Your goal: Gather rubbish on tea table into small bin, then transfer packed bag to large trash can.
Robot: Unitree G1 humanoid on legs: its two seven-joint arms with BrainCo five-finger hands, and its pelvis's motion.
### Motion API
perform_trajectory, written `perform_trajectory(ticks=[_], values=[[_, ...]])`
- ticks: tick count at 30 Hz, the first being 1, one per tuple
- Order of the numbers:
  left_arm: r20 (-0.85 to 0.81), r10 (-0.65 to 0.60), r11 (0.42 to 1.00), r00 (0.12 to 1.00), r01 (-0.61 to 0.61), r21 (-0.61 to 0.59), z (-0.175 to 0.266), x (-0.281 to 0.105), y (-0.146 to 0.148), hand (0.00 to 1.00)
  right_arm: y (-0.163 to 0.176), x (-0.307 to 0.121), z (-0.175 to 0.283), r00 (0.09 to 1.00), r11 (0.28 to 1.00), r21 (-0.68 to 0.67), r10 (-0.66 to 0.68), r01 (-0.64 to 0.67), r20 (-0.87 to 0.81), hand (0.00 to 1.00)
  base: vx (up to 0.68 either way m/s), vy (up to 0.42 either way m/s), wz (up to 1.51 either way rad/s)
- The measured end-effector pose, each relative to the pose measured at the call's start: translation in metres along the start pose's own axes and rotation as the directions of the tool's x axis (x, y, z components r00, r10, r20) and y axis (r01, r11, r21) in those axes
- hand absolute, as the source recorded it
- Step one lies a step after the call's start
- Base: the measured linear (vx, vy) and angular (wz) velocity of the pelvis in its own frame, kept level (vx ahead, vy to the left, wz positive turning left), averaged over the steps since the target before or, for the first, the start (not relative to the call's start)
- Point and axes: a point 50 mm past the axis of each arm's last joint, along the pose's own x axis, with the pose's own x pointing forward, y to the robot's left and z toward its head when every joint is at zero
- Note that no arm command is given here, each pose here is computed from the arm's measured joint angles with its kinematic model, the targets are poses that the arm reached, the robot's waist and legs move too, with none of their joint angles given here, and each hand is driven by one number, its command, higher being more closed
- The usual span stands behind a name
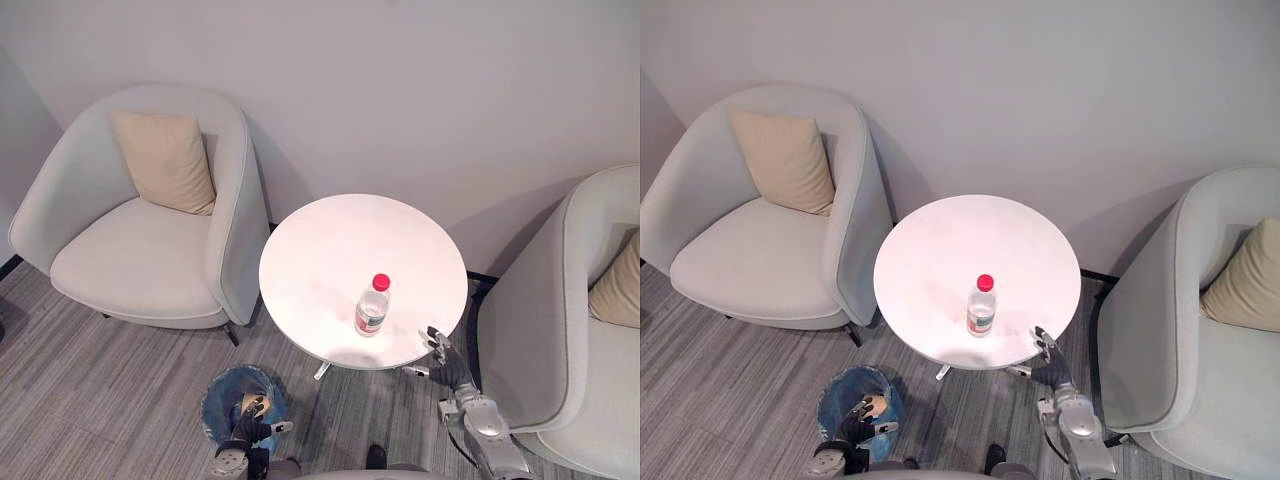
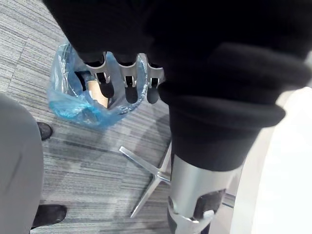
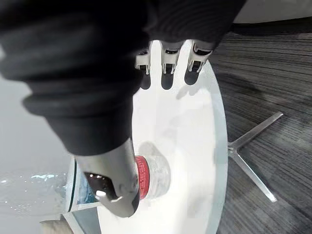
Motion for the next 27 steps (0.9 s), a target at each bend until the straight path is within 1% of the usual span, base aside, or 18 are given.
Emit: perform_trajectory(ticks=[6,16,22,27], values=[[-0.002,-0.001,1.0,1.0,0.001,0.002,-0.001,0.0,0.001,0.0,0.004,0.013,0.014,0.999,0.999,-0.033,0.022,-0.02,0.038,0.0,-0.03,-0.003,0.09],[0.006,-0.011,1.0,1.0,0.011,-0.001,-0.002,-0.001,0.002,0.0,-0.003,0.032,0.043,0.993,0.998,-0.068,0.015,-0.007,0.117,0.0,0.0,0.004,0.07],[0.02,-0.013,1.0,1.0,0.013,-0.002,0.0,-0.001,0.001,0.0,0.009,0.042,0.056,0.987,0.993,-0.107,0.07,-0.054,0.147,0.0,-0.02,0.004,0.03],[0.032,-0.013,1.0,0.999,0.013,-0.005,0.003,-0.001,0.001,0.0,0.009,0.051,0.065,0.985,0.991,-0.121,0.072,-0.054,0.155,0.0,-0.07,-0.001,0.13]])
